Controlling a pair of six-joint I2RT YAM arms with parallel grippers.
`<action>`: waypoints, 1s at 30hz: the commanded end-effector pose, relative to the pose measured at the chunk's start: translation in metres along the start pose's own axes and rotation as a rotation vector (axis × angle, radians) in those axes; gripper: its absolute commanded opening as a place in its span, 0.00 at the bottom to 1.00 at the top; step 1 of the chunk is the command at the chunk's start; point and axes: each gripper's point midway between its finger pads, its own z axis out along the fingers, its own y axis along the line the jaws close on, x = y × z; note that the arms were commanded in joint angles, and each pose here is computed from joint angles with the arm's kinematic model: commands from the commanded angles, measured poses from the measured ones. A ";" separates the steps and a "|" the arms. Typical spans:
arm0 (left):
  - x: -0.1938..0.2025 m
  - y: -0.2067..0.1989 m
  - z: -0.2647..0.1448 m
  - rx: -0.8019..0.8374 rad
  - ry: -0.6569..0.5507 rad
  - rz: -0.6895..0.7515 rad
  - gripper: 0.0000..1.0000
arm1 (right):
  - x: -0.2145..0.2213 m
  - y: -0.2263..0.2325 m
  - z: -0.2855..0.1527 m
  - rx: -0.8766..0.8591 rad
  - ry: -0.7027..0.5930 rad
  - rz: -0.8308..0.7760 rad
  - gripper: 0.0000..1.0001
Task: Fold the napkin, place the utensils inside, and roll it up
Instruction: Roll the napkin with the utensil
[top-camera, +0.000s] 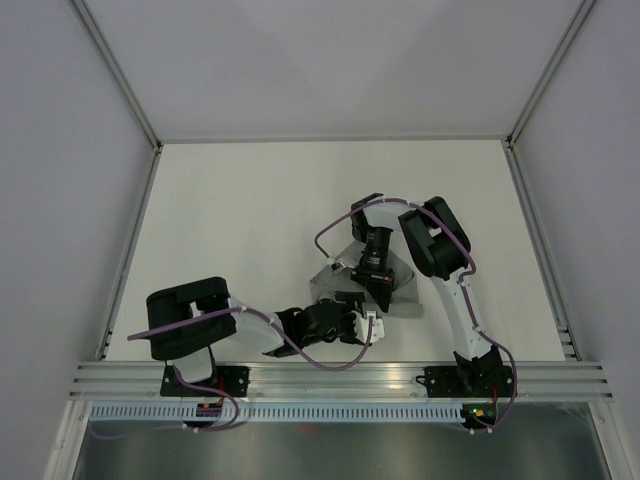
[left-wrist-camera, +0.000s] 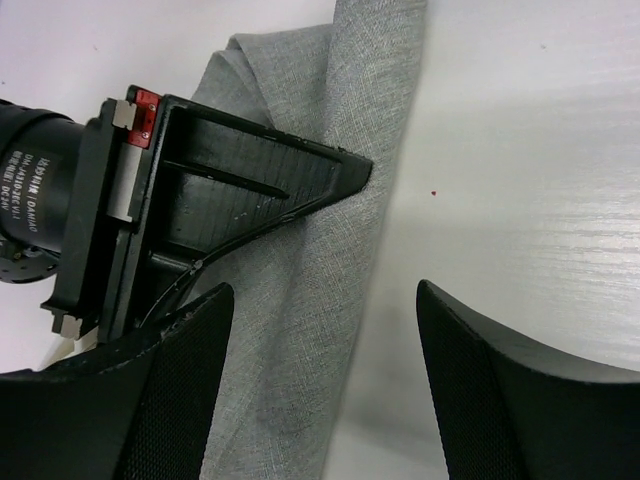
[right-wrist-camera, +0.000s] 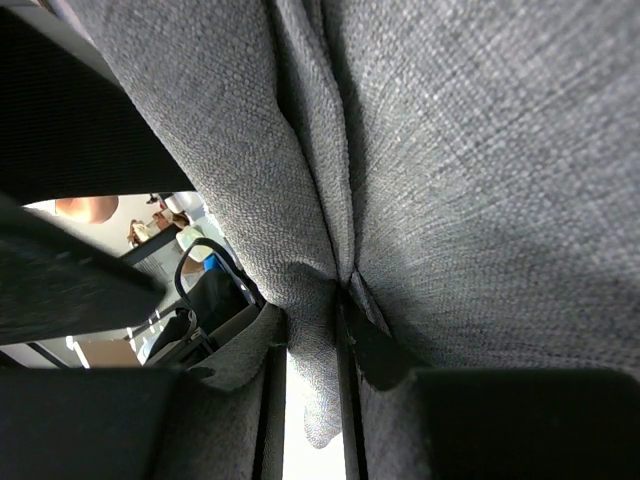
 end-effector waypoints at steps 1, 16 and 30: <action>-0.015 0.000 0.012 0.037 -0.071 -0.063 0.77 | -0.062 -0.097 -0.003 0.319 -0.171 -0.211 0.09; 0.009 -0.011 0.027 0.111 -0.047 -0.216 0.45 | -0.061 -0.099 -0.006 0.322 -0.175 -0.202 0.08; 0.024 -0.032 0.023 0.261 -0.006 -0.455 0.02 | -0.078 -0.074 -0.044 0.350 -0.330 -0.244 0.32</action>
